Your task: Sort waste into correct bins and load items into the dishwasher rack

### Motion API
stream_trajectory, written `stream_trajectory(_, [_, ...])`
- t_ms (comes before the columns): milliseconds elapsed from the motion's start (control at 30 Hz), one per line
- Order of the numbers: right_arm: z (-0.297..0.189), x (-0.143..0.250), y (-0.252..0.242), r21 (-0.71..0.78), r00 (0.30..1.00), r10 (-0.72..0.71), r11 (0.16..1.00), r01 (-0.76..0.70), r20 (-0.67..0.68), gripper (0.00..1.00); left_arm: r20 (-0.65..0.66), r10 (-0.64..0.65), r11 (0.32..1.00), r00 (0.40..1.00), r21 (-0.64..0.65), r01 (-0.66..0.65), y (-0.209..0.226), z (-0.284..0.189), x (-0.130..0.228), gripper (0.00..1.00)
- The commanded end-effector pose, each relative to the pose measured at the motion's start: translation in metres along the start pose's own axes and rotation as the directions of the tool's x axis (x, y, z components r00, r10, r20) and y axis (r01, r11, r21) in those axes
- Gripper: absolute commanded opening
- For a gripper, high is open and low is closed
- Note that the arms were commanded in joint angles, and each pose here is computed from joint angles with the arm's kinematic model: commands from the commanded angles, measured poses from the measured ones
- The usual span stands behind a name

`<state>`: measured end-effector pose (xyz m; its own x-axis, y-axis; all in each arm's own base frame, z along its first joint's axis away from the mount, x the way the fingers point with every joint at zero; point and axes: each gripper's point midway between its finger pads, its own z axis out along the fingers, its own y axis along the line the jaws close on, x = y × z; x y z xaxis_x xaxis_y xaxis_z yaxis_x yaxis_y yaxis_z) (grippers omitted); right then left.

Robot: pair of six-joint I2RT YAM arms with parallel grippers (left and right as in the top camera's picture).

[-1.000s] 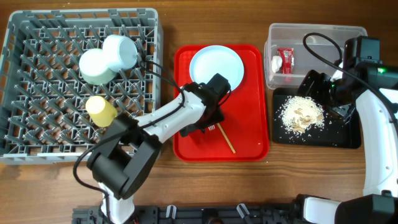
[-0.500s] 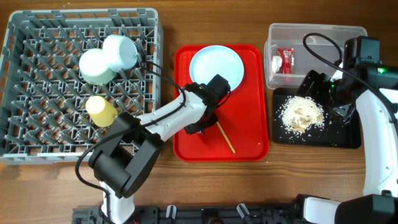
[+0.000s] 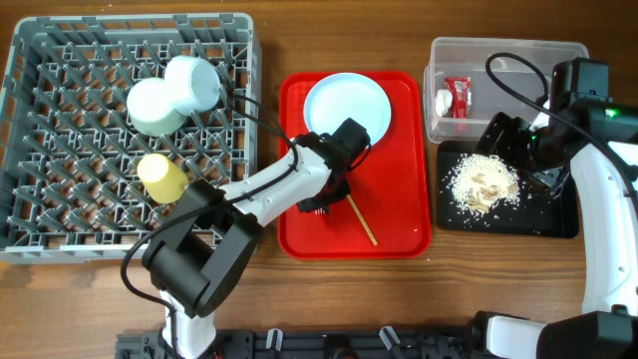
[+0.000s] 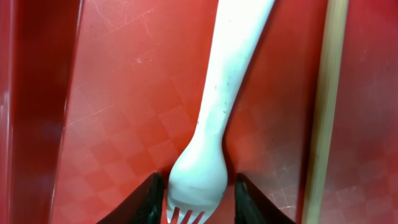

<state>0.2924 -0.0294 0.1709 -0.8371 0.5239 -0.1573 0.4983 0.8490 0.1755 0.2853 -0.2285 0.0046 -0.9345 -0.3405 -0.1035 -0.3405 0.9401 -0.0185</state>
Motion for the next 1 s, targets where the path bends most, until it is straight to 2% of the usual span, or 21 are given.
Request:
stream_trajectory(0, [-0.0085, -0.001, 0.0024, -0.019, 1.0, -0.014, 1.0, 0.015, 0.024, 1.0, 0.001, 0.025, 0.999, 1.0, -0.024, -0.025, 0.0041, 0.0056, 0.002, 0.45])
stream_trajectory(500, [-0.0085, -0.001, 0.0024, -0.019, 1.0, -0.014, 1.0, 0.015, 0.024, 1.0, -0.005, 0.026, 0.999, 1.0, -0.034, -0.026, 0.0115, 0.0153, 0.0071, 0.44])
stream_trajectory(567, [-0.0085, -0.001, 0.0023, -0.019, 1.0, -0.015, 1.0, 0.015, 0.024, 1.0, -0.005, 0.026, 0.999, 1.0, -0.034, -0.026, 0.0116, 0.0153, 0.0072, 0.37])
stream_trajectory(700, [-0.0085, -0.0009, 0.0023, -0.019, 1.0, -0.015, 1.0, 0.015, 0.023, 1.0, -0.005, 0.026, 0.999, 1.0, -0.035, -0.026, 0.0118, 0.0153, 0.0071, 0.3])
stream_trajectory(967, [-0.0084, -0.0002, 0.002, -0.018, 1.0, -0.015, 1.0, 0.015, 0.021, 1.0, 0.0, 0.019, 0.999, 1.0, -0.029, -0.019, 0.0116, 0.0128, 0.0041, 0.23])
